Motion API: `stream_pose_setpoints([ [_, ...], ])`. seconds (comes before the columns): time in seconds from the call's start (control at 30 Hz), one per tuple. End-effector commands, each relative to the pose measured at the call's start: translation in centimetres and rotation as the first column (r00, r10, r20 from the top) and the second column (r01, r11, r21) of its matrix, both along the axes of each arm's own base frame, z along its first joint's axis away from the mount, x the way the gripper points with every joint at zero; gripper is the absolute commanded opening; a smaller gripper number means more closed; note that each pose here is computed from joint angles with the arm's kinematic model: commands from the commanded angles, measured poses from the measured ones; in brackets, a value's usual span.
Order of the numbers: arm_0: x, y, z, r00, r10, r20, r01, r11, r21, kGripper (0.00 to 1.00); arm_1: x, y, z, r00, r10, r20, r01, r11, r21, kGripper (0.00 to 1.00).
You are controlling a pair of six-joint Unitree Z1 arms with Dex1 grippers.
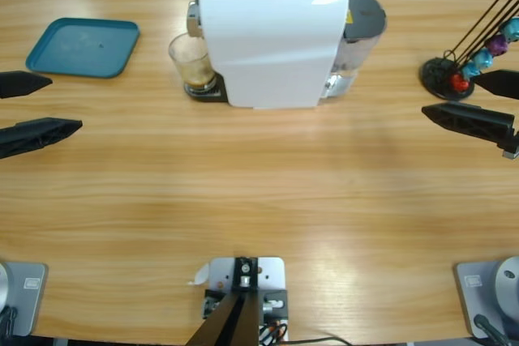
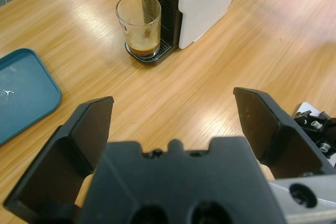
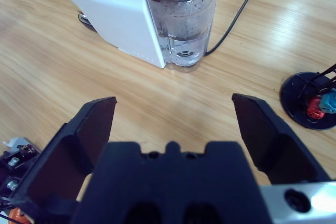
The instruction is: Pour coffee
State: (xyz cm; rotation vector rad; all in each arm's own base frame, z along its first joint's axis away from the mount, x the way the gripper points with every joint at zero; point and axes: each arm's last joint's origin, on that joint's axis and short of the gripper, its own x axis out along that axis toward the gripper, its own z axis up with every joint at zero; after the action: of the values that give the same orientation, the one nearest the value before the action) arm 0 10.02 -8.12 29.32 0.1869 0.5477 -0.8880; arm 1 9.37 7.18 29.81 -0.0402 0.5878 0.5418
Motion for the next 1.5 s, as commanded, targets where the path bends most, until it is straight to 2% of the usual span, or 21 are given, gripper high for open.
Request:
stream_pose_setpoints([
  [0.03, -0.8, 0.3, -0.7, 1.000, 0.000, -0.022, -0.001, 1.000, -0.021, 1.000, -0.6, -0.4, -0.7, 1.000, 0.010, 0.010, -0.010, 1.000, -0.006, 1.000],
  [0.3, 0.3, -0.4, -0.5, 0.999, -0.015, -0.046, 0.014, 1.000, -0.013, 1.000, -0.8, -0.5, -1.1, 0.999, 0.029, 0.041, -0.028, 0.999, -0.020, 1.000],
  [0.4, 0.9, -0.9, -0.9, 0.997, -0.073, -0.026, 0.074, 0.997, 0.033, 1.000, -0.9, -0.6, -1.3, 0.998, 0.034, 0.057, -0.033, 0.999, -0.019, 1.000],
  [0.73, 6.0, -3.5, -2.9, 0.977, -0.213, -0.020, 0.212, 0.951, 0.224, 1.000, -0.2, 0.1, -1.9, 0.998, 0.061, 0.017, -0.060, 0.997, -0.051, 1.000],
  [0.87, 8.9, -3.9, -3.4, 0.976, -0.215, -0.025, 0.216, 0.959, 0.182, 1.000, -0.1, 0.2, -2.0, 0.998, 0.064, 0.011, -0.064, 0.997, -0.053, 1.000],
  [1.07, 13.7, -3.9, -2.4, 0.971, -0.240, -0.007, 0.239, 0.967, 0.091, 1.000, -0.1, 0.2, -2.0, 0.998, 0.063, 0.010, -0.062, 0.997, -0.055, 1.000],
  [1.3, 17.1, -5.4, -4.0, 0.944, -0.329, -0.004, 0.327, 0.935, 0.139, 1.000, -0.2, 0.1, -1.9, 0.998, 0.068, 0.012, -0.067, 0.996, -0.050, 1.000],
  [1.5, 17.9, -7.1, -5.4, 0.907, -0.421, -0.001, 0.416, 0.896, 0.155, 1.000, 0.2, 0.5, -2.1, 0.997, 0.077, -0.011, -0.078, 0.995, -0.055, 1.000],
])
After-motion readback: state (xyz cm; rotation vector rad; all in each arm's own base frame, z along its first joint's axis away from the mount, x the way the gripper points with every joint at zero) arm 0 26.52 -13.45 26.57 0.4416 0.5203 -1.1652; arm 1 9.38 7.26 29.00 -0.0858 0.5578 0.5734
